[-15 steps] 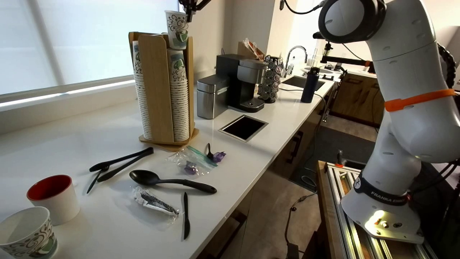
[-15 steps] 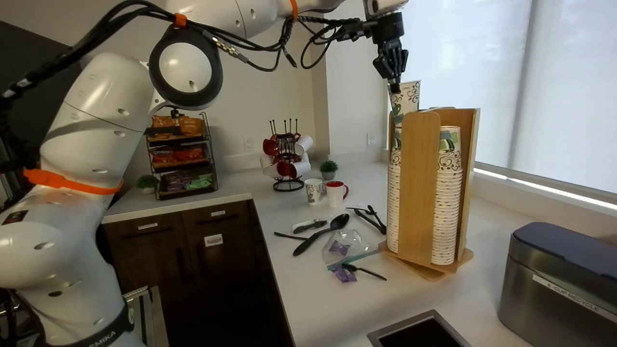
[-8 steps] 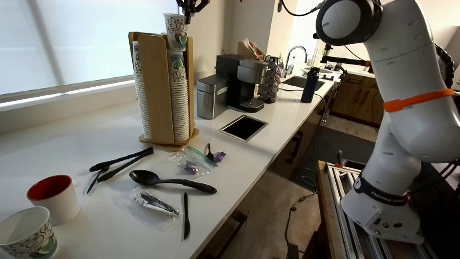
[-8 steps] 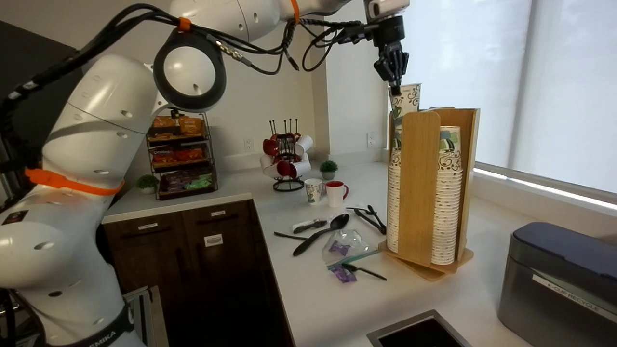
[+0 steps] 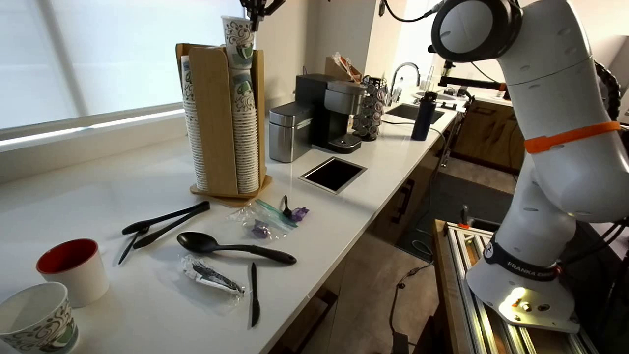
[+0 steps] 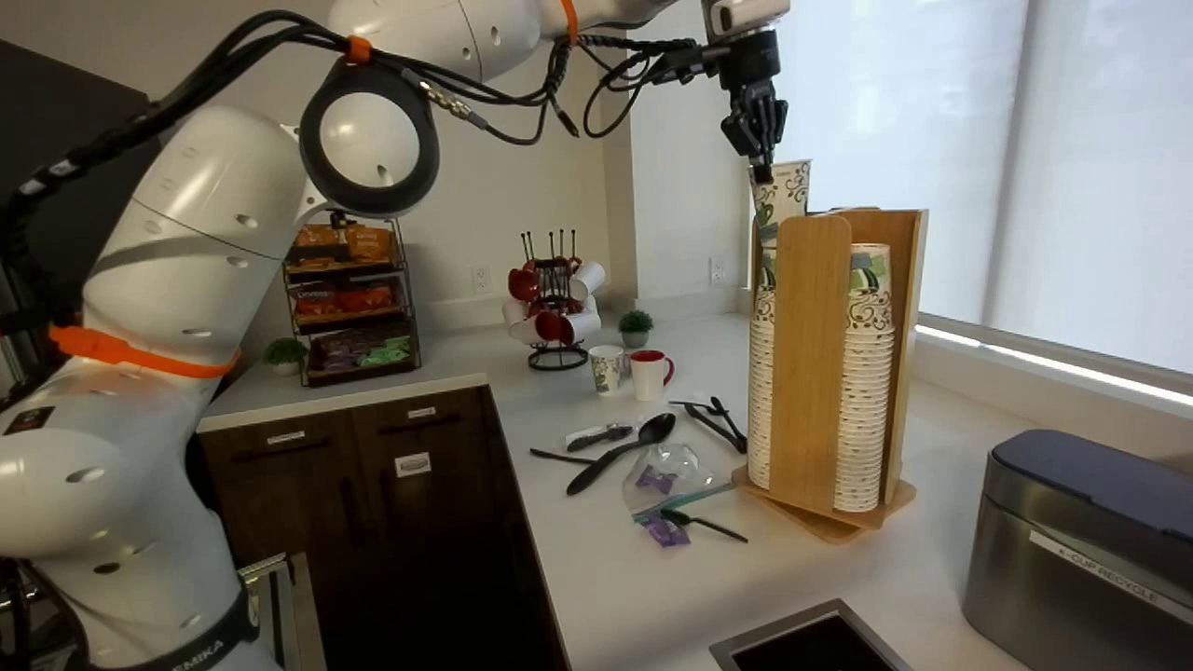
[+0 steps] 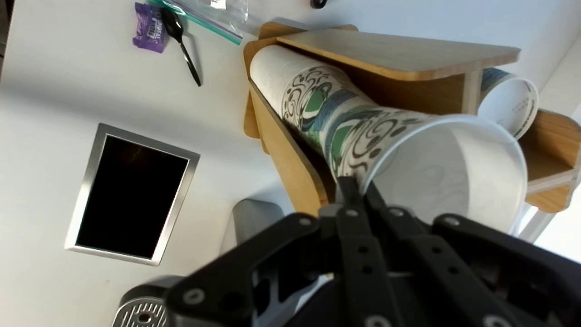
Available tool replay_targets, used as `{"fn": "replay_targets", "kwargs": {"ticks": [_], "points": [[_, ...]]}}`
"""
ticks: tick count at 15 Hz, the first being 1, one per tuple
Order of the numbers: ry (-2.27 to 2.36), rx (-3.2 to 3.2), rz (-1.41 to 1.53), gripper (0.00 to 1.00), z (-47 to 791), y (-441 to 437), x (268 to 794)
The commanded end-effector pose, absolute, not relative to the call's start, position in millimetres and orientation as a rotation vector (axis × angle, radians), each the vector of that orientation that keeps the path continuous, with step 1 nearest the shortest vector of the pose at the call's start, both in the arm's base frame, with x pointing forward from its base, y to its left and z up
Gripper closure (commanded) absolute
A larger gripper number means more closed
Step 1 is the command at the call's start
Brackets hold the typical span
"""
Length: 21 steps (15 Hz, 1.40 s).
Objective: Pick up the coffee cup on the right and place it on top of the stacked cups on the far right.
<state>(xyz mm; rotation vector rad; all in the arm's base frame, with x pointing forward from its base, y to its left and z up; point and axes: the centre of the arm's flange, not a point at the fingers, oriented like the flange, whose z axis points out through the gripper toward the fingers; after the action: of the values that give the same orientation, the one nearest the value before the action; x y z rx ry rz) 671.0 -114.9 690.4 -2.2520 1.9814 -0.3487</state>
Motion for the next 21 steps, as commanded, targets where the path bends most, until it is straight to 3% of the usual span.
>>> {"fn": "replay_targets", "kwargs": {"ticks": [1, 6, 7, 10, 17, 21], "points": [[1.978, -2.206, -0.376, 0.99, 707, -116, 697], [1.994, -2.223, -0.355, 0.99, 702, -116, 701], [1.999, -2.229, -0.349, 0.71, 700, -116, 702], [2.002, -2.228, -0.351, 0.57, 698, -116, 703], [1.983, -2.227, -0.382, 0.04, 704, -114, 700], [1.979, -2.225, -0.394, 0.0, 709, -113, 697]]}}
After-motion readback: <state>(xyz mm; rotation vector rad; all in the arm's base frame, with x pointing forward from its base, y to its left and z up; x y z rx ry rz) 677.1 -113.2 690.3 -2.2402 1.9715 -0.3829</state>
